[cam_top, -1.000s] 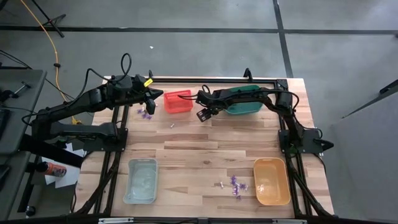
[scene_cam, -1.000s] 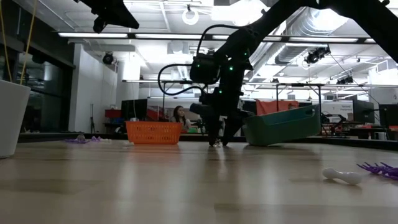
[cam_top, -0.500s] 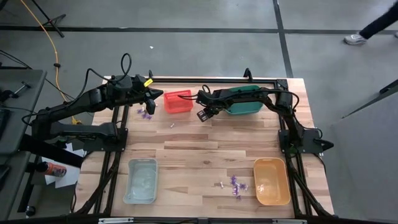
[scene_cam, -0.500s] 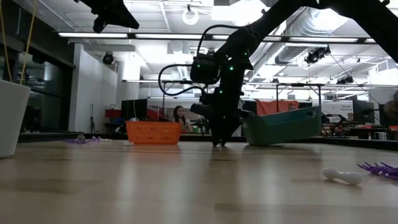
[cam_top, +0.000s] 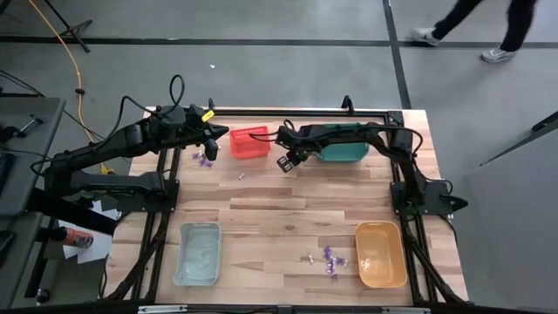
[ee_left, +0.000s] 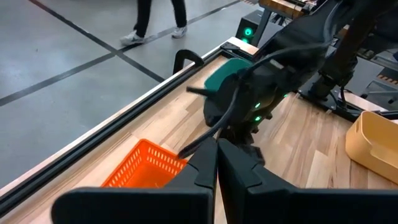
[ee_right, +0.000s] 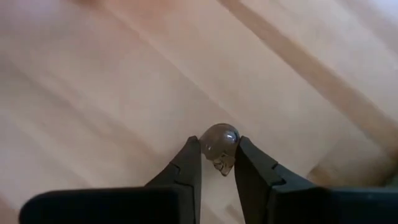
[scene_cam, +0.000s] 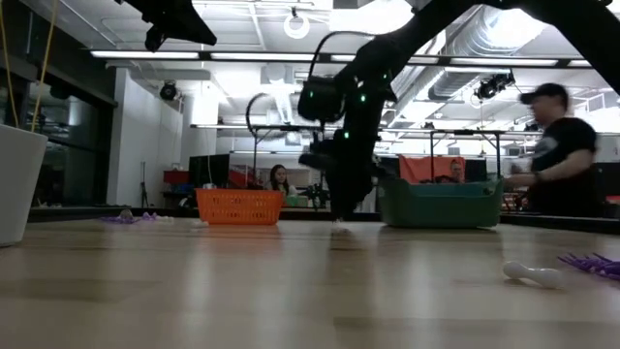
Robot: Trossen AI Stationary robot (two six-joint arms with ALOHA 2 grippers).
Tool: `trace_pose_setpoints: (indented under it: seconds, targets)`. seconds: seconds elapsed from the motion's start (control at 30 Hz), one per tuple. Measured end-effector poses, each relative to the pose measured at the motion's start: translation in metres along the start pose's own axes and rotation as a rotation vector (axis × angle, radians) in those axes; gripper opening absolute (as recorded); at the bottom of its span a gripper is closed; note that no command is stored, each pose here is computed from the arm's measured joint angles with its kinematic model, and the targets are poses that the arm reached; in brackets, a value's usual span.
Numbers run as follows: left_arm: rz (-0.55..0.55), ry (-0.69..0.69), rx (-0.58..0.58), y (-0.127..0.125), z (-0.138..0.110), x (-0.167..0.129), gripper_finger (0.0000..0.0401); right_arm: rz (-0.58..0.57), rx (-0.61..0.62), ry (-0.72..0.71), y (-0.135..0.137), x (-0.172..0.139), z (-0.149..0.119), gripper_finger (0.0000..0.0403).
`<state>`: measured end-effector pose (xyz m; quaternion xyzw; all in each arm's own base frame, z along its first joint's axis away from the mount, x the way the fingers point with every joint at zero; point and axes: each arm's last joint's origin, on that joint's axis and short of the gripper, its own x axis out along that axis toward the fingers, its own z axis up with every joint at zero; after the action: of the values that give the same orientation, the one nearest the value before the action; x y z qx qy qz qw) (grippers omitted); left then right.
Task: Sort Halloween decoration
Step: Put the black skull toy into the green bin
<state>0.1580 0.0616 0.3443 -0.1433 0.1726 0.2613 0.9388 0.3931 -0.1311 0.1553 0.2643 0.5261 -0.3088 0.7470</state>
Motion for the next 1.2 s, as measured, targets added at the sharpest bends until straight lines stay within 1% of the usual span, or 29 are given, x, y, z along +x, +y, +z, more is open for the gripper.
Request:
trace_pose_setpoints:
  seconds: [0.23,0.43,0.6,0.77,0.87,1.0,1.1,1.2]
  targets:
    - [0.0,0.0,0.0,0.0,0.0,0.0,0.0001,0.041,-0.052,-0.143,-0.004,-0.041,0.013,0.0056]
    - [0.0,0.0,0.0,0.0,0.0,0.0,0.0001,0.071,-0.163,-0.306,-0.02,-0.101,0.023,0.0056]
    - [0.0,0.0,0.0,0.0,0.0,0.0,0.0001,0.096,-0.277,-0.443,-0.033,-0.162,0.017,0.0056]
    - [0.0,-0.001,-0.001,0.0,0.0,0.0,0.0001,0.196,-0.36,-0.513,-0.043,-0.209,0.001,0.0056]
    - [-0.001,-0.001,0.021,0.0,0.0,0.0,0.0001,0.27,-0.391,-0.544,-0.05,-0.22,-0.017,0.0056]
    - [-0.022,0.003,0.102,-0.001,0.0,0.0,0.0001,0.379,-0.359,-0.609,-0.063,-0.216,-0.049,0.0056]
    - [-0.04,0.005,0.163,-0.002,0.0,0.0,0.0001,0.463,-0.316,-0.725,-0.073,-0.212,-0.073,0.0057]
    - [-0.042,0.006,0.175,-0.002,0.0,0.0,0.0001,0.582,-0.283,-0.918,-0.079,-0.214,-0.088,0.0057]
